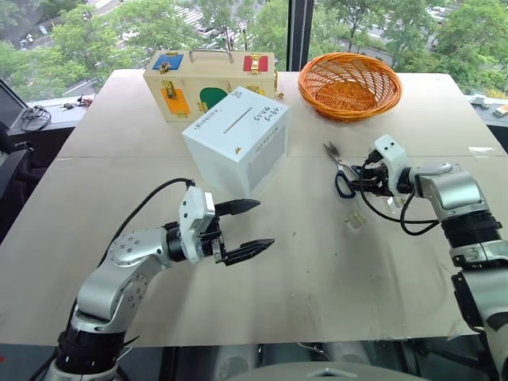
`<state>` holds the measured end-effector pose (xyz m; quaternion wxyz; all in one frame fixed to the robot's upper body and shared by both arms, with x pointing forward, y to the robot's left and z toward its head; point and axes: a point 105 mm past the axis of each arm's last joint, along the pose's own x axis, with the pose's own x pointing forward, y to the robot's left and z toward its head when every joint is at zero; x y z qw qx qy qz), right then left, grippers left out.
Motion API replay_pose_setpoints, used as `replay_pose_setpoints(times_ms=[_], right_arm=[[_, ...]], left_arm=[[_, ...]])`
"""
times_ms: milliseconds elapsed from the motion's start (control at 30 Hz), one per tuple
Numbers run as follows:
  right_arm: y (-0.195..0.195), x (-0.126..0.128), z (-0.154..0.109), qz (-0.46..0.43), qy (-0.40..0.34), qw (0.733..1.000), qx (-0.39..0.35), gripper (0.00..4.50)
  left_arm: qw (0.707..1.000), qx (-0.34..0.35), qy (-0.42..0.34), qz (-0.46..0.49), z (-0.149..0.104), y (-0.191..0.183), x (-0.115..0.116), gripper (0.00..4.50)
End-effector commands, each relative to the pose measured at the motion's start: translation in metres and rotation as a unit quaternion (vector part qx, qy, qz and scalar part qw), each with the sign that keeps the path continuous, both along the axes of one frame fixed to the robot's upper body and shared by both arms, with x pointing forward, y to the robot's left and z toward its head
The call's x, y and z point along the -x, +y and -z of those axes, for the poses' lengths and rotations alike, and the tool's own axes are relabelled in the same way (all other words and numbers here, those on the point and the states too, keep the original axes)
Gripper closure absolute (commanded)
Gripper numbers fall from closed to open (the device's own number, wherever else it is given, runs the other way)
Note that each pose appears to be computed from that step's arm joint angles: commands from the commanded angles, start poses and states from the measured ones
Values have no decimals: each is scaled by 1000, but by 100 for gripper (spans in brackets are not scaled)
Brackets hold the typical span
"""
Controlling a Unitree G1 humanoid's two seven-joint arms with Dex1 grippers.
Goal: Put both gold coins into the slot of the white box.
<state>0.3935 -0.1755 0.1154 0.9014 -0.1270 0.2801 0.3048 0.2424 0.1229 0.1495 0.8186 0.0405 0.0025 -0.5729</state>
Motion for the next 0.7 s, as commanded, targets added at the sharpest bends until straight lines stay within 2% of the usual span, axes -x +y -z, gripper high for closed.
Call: replay_pose_setpoints(times_ms=[33,167,200,267,300,700], right_arm=[[6,3,7,16,26,999,-18,180],[11,5,20,26,47,999,-7,180],[10,5,23,27,48,999,1,219],[8,7,34,24,53,998,29,263],[7,7,37,24,55,997,38,304],[5,15,54,3,73,995,72,304]], left_arm=[[1000,1,-25,14,-9,-4,5,0],[1000,1,-27,17,-9,-5,5,0],[999,1,-27,17,-9,-6,5,0],[999,2,-28,19,-9,-6,5,0],[999,2,-28,19,-9,-6,5,0],[999,4,-28,18,-10,-8,5,0]])
